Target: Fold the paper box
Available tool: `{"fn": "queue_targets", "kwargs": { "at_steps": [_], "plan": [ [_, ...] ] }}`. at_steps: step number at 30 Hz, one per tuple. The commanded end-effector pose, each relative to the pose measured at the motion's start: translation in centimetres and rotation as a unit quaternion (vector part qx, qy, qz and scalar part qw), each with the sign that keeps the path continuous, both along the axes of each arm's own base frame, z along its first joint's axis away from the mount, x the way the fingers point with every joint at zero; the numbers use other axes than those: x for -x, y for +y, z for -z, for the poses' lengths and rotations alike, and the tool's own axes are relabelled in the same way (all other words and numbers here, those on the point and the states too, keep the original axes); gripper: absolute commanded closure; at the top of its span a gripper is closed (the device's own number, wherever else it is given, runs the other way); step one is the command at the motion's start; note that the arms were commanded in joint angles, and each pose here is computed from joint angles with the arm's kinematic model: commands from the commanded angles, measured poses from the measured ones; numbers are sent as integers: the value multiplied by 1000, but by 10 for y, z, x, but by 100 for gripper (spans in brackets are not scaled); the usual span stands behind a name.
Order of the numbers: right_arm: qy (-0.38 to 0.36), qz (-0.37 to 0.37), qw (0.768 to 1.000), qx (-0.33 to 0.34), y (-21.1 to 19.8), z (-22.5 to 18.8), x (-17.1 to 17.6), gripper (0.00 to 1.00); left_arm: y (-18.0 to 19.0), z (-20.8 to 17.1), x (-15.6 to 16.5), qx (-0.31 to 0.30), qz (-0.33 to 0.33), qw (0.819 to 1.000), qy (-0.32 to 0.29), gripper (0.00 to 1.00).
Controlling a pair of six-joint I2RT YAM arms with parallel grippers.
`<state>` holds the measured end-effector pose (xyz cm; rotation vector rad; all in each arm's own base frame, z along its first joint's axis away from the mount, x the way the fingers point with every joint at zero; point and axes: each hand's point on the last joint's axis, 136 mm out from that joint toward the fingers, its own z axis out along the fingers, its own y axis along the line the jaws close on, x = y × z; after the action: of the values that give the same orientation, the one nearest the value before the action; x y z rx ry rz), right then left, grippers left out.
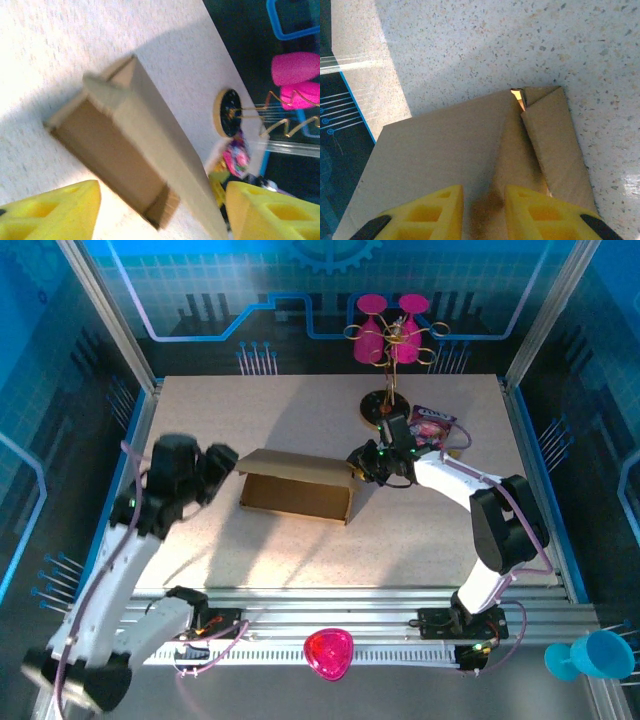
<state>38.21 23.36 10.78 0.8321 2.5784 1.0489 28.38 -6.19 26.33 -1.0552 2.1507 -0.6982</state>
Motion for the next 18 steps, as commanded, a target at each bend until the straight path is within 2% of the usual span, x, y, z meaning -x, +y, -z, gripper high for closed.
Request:
{"fn": "queue_targets", "kwargs": {
  "at_steps": [1,5,8,13,18],
  "plan": [
    [-7,-18,1000,21,2,0,-3,72,14,36,-2,-26,34,994,101,29],
    [-9,-31,999,28,3,2,-5,72,8,40,-49,22,70,994,82,30],
    [-8,-36,999,27,4,5,-5,72,-1,57,-64,36,95,988,116,32],
    [-8,-43,998,35,2,9,-6,73,3,95,-55,25,90,985,148,39],
    [-13,-52,997,56,-13,8,-3,69,-7,145,-24,47,89,977,187,49]
  ]
}}
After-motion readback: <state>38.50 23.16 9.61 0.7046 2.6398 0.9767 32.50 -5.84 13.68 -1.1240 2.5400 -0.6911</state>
